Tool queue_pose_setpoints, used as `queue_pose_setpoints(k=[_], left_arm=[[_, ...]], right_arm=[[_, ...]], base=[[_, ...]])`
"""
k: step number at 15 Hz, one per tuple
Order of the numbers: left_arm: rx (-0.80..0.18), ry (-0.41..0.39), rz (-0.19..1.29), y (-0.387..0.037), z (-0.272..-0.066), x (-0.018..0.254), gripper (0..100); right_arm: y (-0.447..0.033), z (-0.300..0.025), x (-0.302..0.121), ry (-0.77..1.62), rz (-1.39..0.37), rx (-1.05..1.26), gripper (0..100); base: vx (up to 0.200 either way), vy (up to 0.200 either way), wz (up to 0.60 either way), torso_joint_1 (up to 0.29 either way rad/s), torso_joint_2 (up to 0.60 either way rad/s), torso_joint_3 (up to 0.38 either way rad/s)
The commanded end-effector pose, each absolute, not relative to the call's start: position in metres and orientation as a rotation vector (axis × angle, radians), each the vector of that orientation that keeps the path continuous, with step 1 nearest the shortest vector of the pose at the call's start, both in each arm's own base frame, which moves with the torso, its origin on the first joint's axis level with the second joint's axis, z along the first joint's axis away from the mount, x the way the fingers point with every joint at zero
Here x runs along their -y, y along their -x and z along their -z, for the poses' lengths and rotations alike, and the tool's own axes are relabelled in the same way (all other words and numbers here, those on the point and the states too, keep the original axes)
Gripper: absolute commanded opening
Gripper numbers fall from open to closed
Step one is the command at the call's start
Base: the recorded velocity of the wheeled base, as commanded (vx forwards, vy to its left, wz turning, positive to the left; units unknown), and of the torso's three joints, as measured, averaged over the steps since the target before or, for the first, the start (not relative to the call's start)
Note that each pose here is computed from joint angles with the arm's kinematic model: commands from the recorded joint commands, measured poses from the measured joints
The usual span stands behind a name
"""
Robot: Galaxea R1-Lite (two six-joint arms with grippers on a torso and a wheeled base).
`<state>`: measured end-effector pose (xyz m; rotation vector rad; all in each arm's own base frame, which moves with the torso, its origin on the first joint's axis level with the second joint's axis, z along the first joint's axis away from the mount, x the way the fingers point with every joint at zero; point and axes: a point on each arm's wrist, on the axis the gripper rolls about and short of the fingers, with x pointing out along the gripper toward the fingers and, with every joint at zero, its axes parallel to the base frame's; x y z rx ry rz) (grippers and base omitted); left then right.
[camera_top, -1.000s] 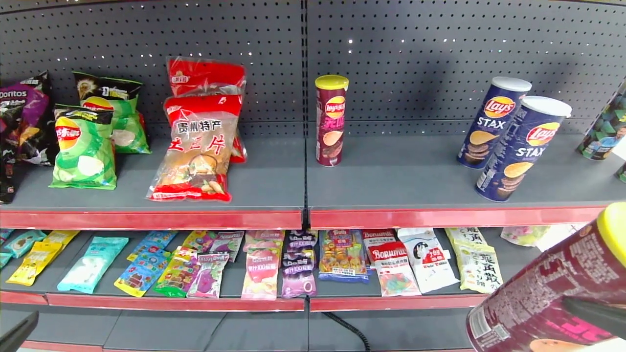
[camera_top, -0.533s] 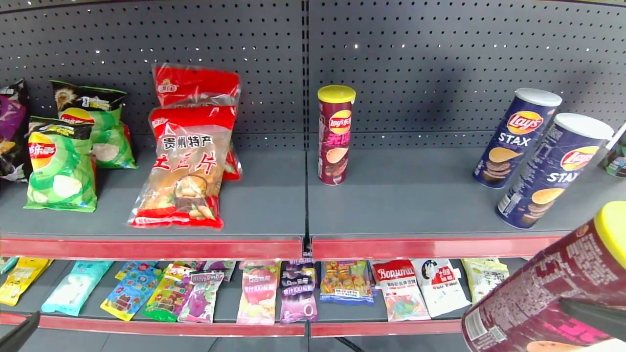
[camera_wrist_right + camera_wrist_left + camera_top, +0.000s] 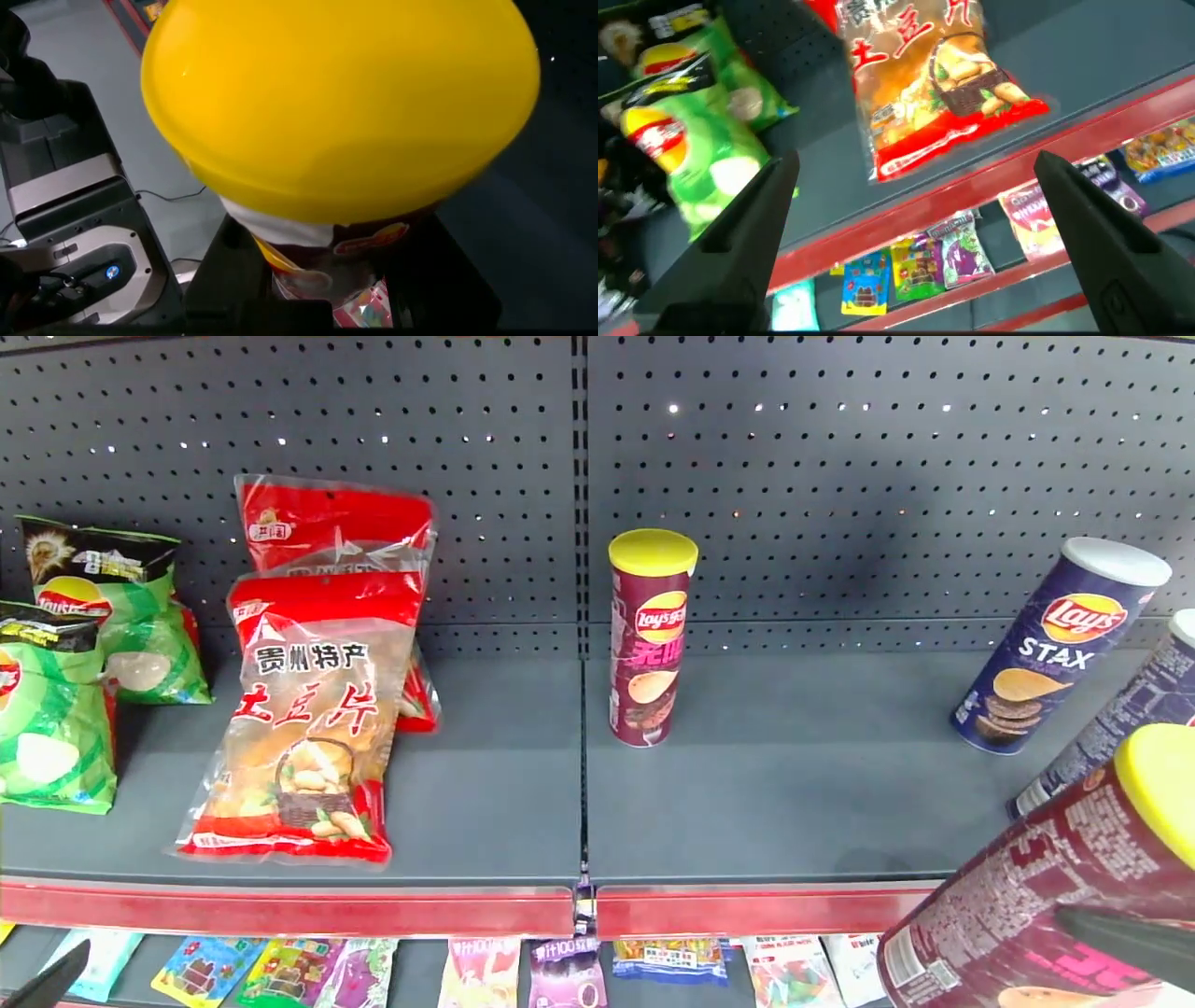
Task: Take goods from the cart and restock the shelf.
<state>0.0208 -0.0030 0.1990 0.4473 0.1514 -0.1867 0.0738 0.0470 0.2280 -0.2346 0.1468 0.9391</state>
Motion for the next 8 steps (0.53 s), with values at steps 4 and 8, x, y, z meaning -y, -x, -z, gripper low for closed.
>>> queue_pose_setpoints(k=[4,8], left_arm=[[-0.169,-0.437,0.415,-0.042,-0.212,0.015,100],[-0.16,-0.4,0.499,-0.122,-0.242,0.044,100]], right_arm=[[-0.07,-0.232,-0.047,0.236,-0.957,-0.121,0],[-0.072,-0.237,-0.048,0.237,-0.962,-0.105,0]], base=[[0.0,0.0,0.0,0.0,0.0,0.0],[0.0,0.0,0.0,0.0,0.0,0.0]])
